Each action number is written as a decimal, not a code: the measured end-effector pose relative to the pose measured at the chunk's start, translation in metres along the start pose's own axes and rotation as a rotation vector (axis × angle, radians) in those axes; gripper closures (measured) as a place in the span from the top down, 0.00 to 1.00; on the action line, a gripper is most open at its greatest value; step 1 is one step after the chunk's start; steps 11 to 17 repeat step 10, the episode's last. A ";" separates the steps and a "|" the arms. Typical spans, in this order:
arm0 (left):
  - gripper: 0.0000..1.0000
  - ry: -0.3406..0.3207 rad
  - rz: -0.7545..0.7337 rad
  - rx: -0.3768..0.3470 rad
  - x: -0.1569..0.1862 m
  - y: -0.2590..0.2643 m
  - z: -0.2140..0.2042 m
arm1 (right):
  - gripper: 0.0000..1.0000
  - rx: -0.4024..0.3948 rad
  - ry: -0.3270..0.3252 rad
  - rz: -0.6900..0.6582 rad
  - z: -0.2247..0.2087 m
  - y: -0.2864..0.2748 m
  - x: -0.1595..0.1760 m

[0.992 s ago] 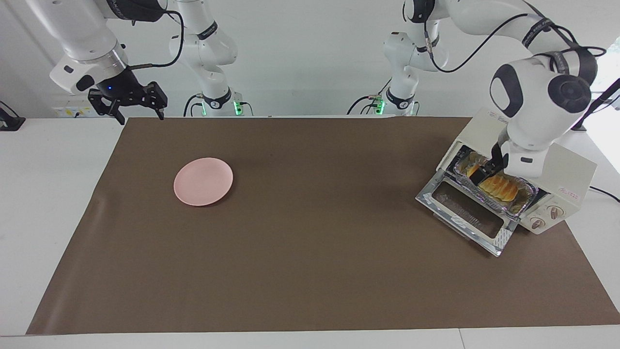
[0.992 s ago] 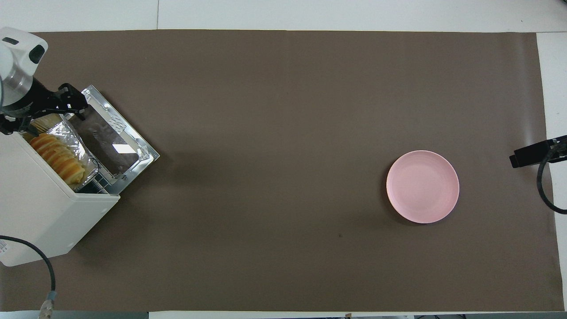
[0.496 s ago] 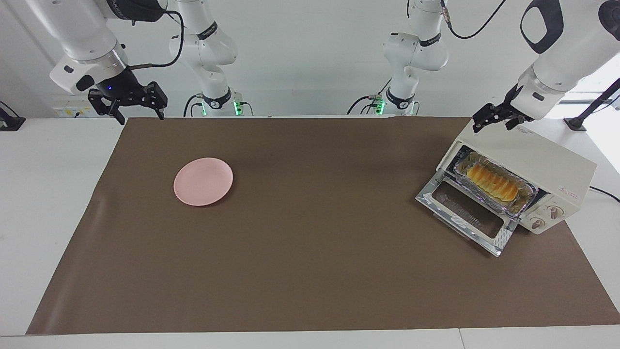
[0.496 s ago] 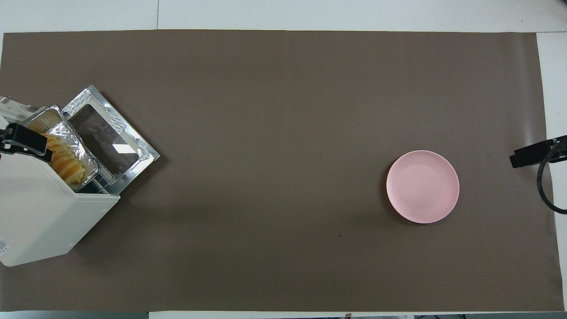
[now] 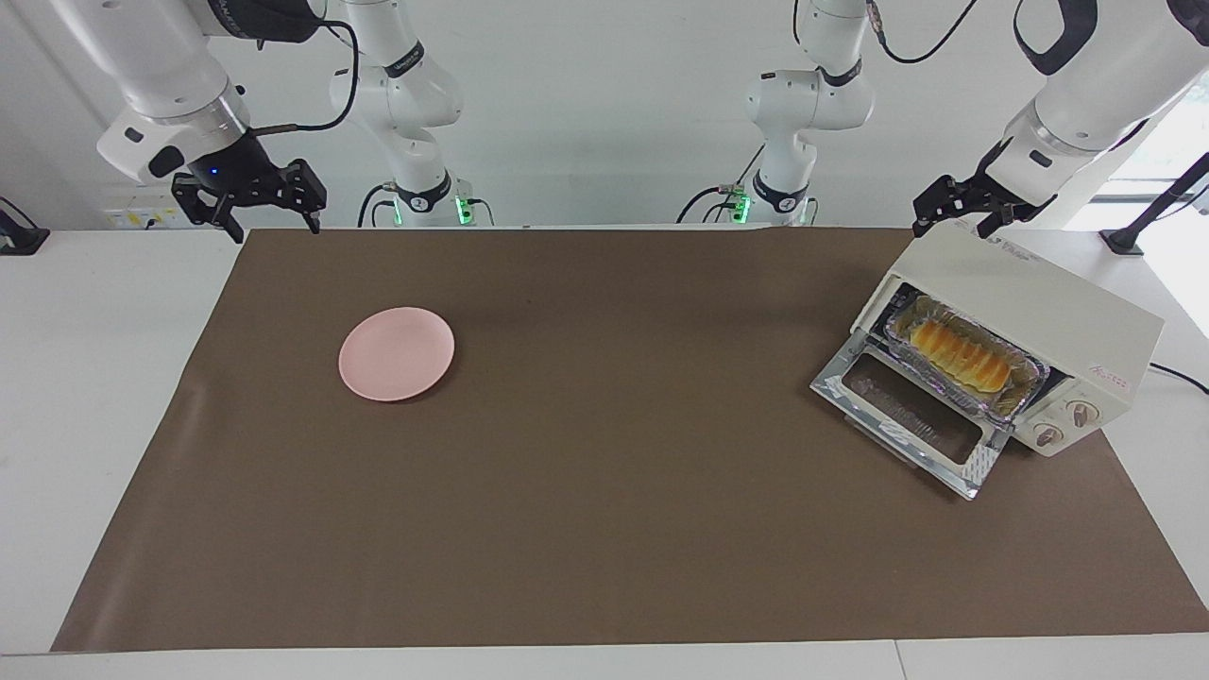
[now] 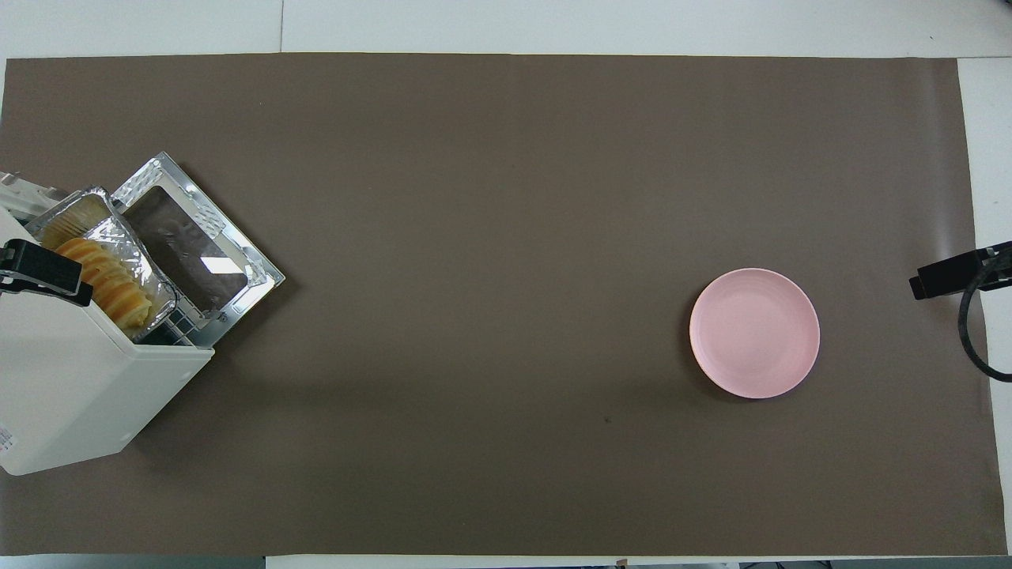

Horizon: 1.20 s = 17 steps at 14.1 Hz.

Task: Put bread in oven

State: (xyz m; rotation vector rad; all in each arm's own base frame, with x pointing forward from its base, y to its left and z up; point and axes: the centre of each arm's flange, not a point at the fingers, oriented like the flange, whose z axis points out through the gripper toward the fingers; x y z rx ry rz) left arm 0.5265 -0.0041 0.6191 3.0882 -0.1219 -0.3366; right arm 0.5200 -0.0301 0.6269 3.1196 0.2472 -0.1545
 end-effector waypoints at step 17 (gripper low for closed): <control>1.00 0.044 0.085 0.017 0.000 0.043 0.000 | 1.00 0.000 0.000 0.000 0.000 0.000 0.000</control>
